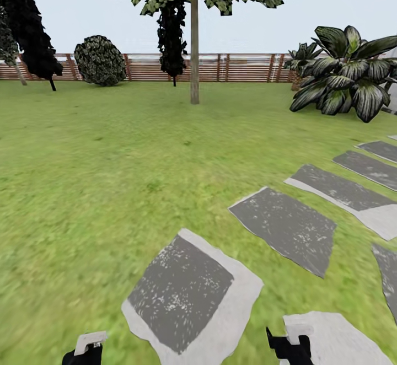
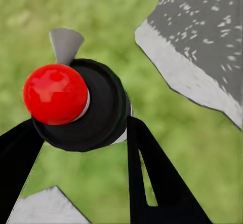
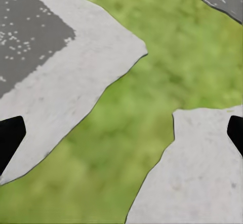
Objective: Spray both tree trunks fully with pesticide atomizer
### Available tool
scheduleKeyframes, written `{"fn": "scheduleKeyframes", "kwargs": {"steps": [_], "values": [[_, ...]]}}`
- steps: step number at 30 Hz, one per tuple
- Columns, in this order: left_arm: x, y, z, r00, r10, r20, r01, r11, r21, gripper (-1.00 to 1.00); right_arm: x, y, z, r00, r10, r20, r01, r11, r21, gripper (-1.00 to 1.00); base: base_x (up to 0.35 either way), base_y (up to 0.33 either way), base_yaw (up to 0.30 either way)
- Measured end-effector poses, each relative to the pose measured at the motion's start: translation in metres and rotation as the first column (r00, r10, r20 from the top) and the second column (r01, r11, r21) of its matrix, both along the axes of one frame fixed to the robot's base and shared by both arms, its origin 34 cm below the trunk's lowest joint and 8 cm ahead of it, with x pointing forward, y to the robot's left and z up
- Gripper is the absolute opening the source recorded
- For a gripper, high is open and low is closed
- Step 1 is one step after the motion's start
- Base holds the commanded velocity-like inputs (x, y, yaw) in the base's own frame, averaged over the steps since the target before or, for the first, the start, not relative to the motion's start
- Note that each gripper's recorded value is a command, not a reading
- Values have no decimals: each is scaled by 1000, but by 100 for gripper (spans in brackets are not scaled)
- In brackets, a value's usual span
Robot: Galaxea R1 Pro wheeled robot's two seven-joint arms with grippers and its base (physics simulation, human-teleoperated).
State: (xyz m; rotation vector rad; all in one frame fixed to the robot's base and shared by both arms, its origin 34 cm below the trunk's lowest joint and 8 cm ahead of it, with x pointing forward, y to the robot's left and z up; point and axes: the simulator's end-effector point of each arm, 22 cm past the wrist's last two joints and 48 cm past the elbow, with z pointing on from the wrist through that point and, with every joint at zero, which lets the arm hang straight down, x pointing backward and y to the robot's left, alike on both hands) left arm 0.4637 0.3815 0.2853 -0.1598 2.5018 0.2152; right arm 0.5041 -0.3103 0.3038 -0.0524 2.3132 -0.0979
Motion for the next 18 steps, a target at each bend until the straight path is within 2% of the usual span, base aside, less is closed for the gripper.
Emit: {"fn": "scheduleKeyframes", "kwargs": {"steps": [18], "values": [[3, 1, 5, 1000, 0, 13, 0, 1000, 1, -100, 4, -1, 6, 1000, -3, 14, 3, 1000, -2, 100, 339, 0, 0]]}}
